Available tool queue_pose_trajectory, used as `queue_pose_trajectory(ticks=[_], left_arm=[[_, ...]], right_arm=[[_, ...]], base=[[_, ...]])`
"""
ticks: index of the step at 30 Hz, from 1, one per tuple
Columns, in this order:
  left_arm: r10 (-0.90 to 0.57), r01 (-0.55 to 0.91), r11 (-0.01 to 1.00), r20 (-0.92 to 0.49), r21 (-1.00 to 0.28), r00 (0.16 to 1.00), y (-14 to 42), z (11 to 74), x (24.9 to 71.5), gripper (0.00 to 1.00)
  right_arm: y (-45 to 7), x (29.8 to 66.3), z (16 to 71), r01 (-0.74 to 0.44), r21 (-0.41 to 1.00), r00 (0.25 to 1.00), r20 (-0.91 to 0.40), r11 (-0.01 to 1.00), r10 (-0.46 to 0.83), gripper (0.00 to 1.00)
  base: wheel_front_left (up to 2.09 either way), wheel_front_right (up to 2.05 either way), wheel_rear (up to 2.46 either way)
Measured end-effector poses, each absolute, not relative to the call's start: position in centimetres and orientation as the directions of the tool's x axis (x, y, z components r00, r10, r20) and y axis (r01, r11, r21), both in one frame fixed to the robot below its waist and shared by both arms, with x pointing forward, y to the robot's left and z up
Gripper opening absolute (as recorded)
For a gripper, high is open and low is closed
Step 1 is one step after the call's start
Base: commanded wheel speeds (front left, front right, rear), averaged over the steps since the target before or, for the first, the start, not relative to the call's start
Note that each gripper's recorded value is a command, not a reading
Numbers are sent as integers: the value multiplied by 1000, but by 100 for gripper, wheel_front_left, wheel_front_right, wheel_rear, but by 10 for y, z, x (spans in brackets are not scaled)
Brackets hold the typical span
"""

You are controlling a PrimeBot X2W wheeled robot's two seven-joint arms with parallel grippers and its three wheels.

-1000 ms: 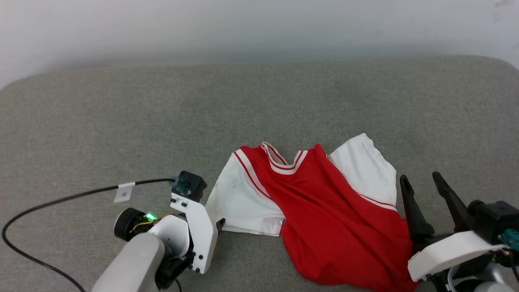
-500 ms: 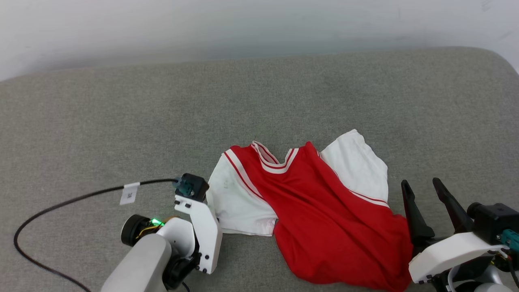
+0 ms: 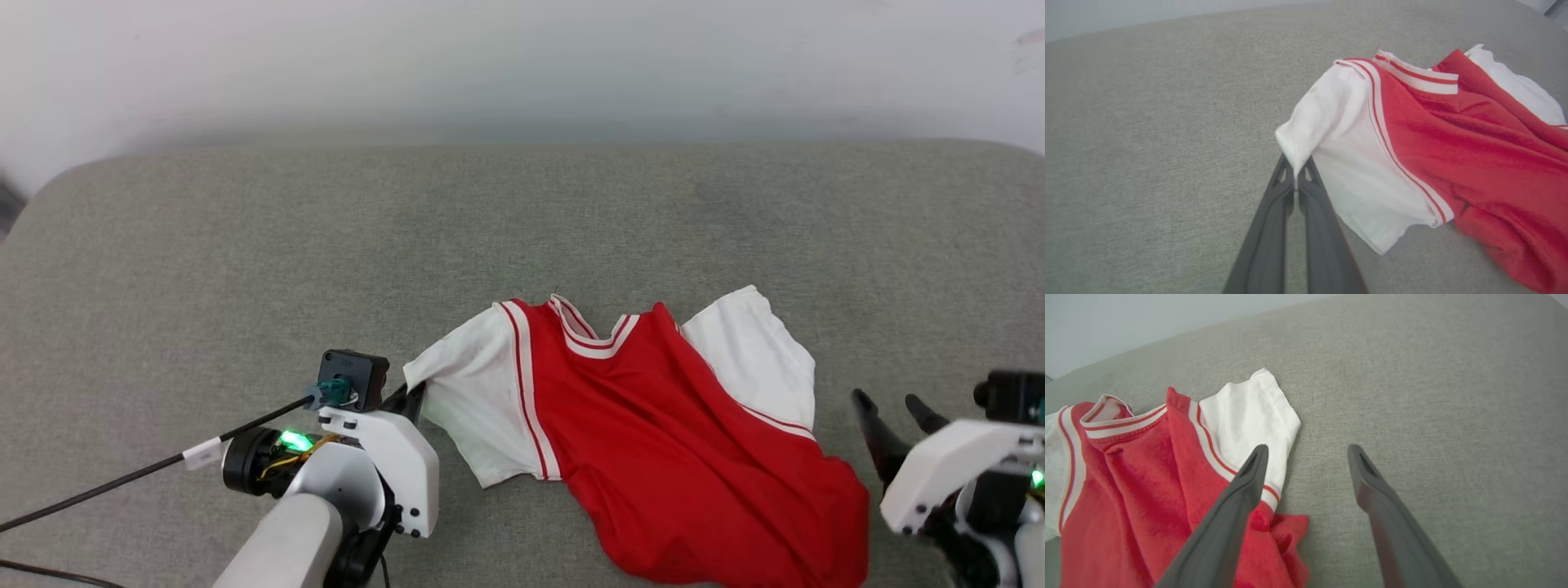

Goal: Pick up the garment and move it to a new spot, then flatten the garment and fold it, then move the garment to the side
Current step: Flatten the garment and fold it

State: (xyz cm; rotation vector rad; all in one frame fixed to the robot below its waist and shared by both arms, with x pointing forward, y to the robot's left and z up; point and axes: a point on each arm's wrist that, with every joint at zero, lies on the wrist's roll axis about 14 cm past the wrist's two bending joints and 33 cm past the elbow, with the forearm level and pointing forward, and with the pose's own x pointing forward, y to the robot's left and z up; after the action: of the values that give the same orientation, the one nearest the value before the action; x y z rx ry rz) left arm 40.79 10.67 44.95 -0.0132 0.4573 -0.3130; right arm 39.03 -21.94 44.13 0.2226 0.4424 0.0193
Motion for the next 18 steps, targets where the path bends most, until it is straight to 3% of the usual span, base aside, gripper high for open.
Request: queue_pose_trajectory(ticks=[7, 18], left_arm=[[-307, 298, 951, -372, -84, 876, 103, 462, 412, 0], [-300, 287, 954, -357, -89, 884, 105, 457, 428, 0]], right_arm=[[-207, 436, 423, -53, 207, 771, -613, 977, 172, 100], [-173, 497, 393, -179, 158, 612, -754, 971, 236, 100]], base=[[0, 0, 0], [0, 0, 0]])
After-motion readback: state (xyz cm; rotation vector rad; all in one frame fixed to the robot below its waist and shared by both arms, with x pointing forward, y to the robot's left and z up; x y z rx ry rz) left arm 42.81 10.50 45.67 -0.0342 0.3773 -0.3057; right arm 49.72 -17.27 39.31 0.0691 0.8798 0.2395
